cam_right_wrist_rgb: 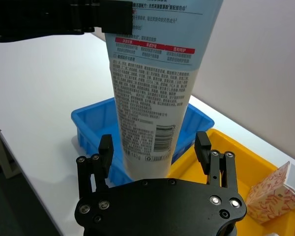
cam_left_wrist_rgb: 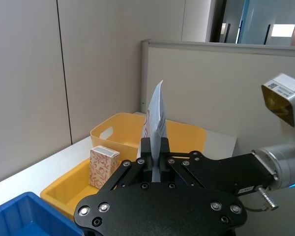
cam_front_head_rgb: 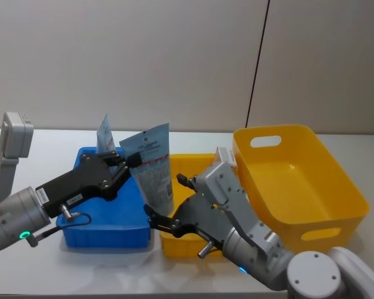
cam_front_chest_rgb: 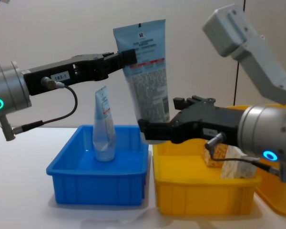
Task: Bimanual collaborative sorting of washing and personal care products
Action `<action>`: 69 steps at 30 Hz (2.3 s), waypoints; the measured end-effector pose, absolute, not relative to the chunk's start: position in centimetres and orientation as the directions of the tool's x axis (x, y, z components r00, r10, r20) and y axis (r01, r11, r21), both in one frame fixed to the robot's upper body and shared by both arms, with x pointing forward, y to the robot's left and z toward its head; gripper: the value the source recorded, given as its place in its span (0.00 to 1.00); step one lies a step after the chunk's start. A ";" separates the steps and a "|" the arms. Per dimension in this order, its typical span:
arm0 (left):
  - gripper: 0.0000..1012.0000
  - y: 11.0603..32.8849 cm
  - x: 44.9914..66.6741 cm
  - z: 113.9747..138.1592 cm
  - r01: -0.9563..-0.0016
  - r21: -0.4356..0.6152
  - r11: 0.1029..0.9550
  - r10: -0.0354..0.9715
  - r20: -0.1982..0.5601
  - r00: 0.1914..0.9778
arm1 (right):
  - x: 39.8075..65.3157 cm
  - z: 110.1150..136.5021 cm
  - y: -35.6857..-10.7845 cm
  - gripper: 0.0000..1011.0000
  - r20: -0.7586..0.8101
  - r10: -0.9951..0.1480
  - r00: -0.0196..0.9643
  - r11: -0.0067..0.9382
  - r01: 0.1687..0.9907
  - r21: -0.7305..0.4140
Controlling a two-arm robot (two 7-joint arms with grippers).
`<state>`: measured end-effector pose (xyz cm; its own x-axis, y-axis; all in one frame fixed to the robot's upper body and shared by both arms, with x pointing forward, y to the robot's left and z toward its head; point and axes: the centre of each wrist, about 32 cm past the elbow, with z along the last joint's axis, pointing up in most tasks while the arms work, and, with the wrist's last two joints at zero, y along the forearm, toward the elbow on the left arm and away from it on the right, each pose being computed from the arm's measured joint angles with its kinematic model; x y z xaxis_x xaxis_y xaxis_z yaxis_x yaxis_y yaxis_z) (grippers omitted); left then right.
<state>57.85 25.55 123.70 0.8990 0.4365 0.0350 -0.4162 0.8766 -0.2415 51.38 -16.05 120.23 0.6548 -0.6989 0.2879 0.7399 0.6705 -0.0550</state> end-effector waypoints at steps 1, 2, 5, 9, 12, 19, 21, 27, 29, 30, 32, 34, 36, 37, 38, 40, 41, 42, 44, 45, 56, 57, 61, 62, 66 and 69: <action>0.06 25.6 57.8 123.7 -0.416 -0.242 0.877 0.436 0.035 0.899 | 51.5 120.2 -15.9 0.99 0.288 -0.700 0.654 0.670 0.741 -0.055; 0.06 25.6 57.8 123.7 -0.416 -0.242 0.877 0.436 0.035 0.899 | 51.5 120.1 -15.8 0.99 0.288 -0.701 0.652 0.668 0.742 -0.055; 0.06 25.6 57.8 123.7 -0.416 -0.242 0.877 0.437 0.035 0.899 | 51.9 119.9 -15.1 0.99 0.287 -0.704 0.650 0.666 0.744 -0.051; 0.06 25.6 57.8 123.7 -0.416 -0.242 0.877 0.436 0.035 0.899 | 52.4 119.7 -14.3 0.99 0.286 -0.703 0.651 0.669 0.742 -0.045; 0.06 25.6 57.8 123.7 -0.416 -0.242 0.877 0.436 0.035 0.899 | 52.9 119.6 -13.8 0.99 0.286 -0.702 0.653 0.671 0.740 -0.041; 0.06 25.6 57.8 123.7 -0.416 -0.242 0.877 0.437 0.035 0.899 | 53.4 119.5 -12.9 0.91 0.285 -0.699 0.656 0.676 0.736 -0.035; 0.06 25.6 57.8 123.7 -0.416 -0.242 0.877 0.437 0.035 0.899 | 53.5 119.5 -12.7 0.85 0.284 -0.698 0.657 0.678 0.735 -0.034; 0.06 25.6 57.8 123.7 -0.416 -0.242 0.876 0.437 0.035 0.899 | 53.8 119.4 -12.2 0.69 0.285 -0.696 0.659 0.681 0.732 -0.031; 0.06 25.6 57.8 123.7 -0.417 -0.242 0.876 0.437 0.035 0.899 | 53.8 119.4 -12.1 0.64 0.285 -0.695 0.660 0.682 0.731 -0.030; 0.06 25.6 57.8 123.7 -0.417 -0.242 0.876 0.437 0.035 0.899 | 53.8 119.4 -12.1 0.62 0.285 -0.695 0.660 0.682 0.731 -0.030; 0.06 25.6 57.8 123.7 -0.417 -0.242 0.876 0.437 0.035 0.899 | 53.9 119.4 -12.0 0.55 0.284 -0.695 0.661 0.683 0.730 -0.029; 0.06 25.6 57.8 123.7 -0.417 -0.242 0.876 0.437 0.035 0.899 | 53.9 119.4 -11.9 0.51 0.284 -0.694 0.661 0.683 0.730 -0.029; 0.06 25.6 57.8 123.7 -0.417 -0.242 0.876 0.438 0.035 0.899 | 54.0 119.4 -11.9 0.48 0.284 -0.694 0.661 0.683 0.730 -0.028; 0.06 25.6 57.8 123.7 -0.417 -0.242 0.876 0.438 0.035 0.899 | 54.0 119.4 -11.9 0.47 0.284 -0.694 0.661 0.684 0.729 -0.028; 0.06 25.6 57.8 123.7 -0.417 -0.242 0.876 0.438 0.035 0.899 | 54.0 119.4 -11.8 0.47 0.284 -0.694 0.661 0.684 0.729 -0.027; 0.06 25.6 57.8 123.7 -0.417 -0.241 0.876 0.438 0.035 0.898 | 54.0 119.4 -11.8 0.44 0.284 -0.694 0.661 0.684 0.729 -0.027; 0.06 25.6 57.8 123.7 -0.418 -0.241 0.876 0.438 0.035 0.898 | 54.0 119.4 -11.8 0.44 0.285 -0.694 0.661 0.684 0.729 -0.027; 0.07 25.6 57.8 123.7 -0.417 -0.241 0.876 0.438 0.035 0.898 | 54.0 119.4 -11.8 0.43 0.284 -0.694 0.662 0.684 0.729 -0.027; 0.13 25.6 57.8 123.7 -0.417 -0.242 0.876 0.438 0.035 0.899 | 54.0 119.4 -11.7 0.42 0.284 -0.694 0.662 0.684 0.729 -0.027; 0.14 25.5 57.8 123.7 -0.417 -0.242 0.876 0.437 0.034 0.899 | 54.0 119.4 -11.7 0.41 0.284 -0.693 0.663 0.685 0.728 -0.028; 0.46 25.5 57.8 123.7 -0.415 -0.242 0.877 0.436 0.035 0.899 | 54.0 119.4 -12.0 0.35 0.282 -0.699 0.657 0.679 0.734 -0.027; 0.52 25.5 57.8 123.7 -0.416 -0.242 0.877 0.436 0.035 0.899 | 54.0 119.4 -12.1 0.34 0.281 -0.701 0.655 0.677 0.735 -0.026; 0.62 25.5 57.8 123.7 -0.416 -0.242 0.877 0.436 0.035 0.899 | 53.9 119.5 -12.6 0.33 0.280 -0.713 0.642 0.664 0.747 -0.023; 0.66 25.5 57.8 123.7 -0.416 -0.242 0.877 0.436 0.035 0.899 | 53.9 119.5 -12.9 0.32 0.280 -0.723 0.632 0.654 0.756 -0.020; 0.80 25.6 57.8 123.7 -0.416 -0.242 0.877 0.436 0.035 0.899 | 53.8 119.6 -13.7 0.31 0.280 -0.745 0.605 0.627 0.779 -0.015; 0.89 25.6 57.8 123.7 -0.416 -0.242 0.877 0.436 0.035 0.899 | 53.7 119.7 -14.5 0.31 0.283 -0.766 0.578 0.600 0.800 -0.008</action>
<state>57.85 25.55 123.70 0.8992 0.4361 0.0351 -0.4158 0.8768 -0.2415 53.67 -14.55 119.73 0.5777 -0.7655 0.2832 0.7997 0.6004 -0.0085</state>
